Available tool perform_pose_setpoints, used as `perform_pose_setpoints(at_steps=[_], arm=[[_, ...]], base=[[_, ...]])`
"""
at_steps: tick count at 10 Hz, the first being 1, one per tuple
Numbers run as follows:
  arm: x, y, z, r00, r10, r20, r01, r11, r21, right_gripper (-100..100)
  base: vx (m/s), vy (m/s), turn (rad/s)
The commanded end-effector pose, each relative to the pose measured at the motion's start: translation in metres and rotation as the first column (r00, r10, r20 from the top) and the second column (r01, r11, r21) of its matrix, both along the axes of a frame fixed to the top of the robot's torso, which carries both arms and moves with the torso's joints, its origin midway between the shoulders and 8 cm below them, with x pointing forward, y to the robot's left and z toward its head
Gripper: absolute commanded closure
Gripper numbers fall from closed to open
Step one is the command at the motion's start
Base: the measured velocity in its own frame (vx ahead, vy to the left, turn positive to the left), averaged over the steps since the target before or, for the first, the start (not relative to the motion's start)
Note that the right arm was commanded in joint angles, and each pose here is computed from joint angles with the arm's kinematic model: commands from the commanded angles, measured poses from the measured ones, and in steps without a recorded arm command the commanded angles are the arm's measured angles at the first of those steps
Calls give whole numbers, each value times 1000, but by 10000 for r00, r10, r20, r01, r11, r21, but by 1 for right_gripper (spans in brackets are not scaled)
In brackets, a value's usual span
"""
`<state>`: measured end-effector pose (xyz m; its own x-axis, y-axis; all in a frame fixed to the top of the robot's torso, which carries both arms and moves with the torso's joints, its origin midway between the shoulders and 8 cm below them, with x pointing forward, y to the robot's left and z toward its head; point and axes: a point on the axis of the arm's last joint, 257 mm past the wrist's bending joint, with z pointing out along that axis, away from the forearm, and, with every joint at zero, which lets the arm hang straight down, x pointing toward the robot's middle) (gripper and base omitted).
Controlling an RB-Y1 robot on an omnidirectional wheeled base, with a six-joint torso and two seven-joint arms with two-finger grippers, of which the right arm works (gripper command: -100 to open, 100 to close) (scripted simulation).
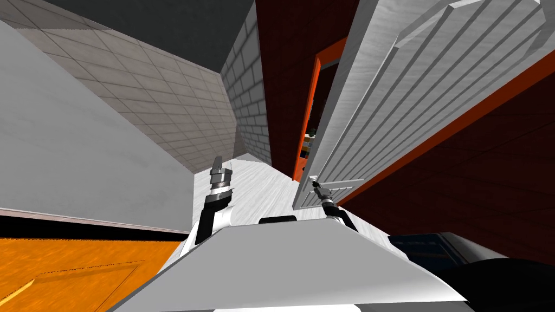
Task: Pull the door open
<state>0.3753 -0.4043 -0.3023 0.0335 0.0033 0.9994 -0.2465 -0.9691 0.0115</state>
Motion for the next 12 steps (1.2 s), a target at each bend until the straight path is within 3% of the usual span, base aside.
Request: perform_pose_setpoints(at_steps=[1,3,4,8,12], arm=[[2,5,1,10000,74,45,-74,10000,34,100],[2,5,1,10000,74,45,-74,10000,34,100],[3,9,1,9997,245,61,-245,9997,12,-100],[8,26,3,9975,679,178,-680,9977,22,-100],[10,35,5,9953,937,245,-938,9956,27,-100]], base=[[0,0,0],[0,0,0],[-173,-30,167],[-224,-83,151],[-122,-53,68]])
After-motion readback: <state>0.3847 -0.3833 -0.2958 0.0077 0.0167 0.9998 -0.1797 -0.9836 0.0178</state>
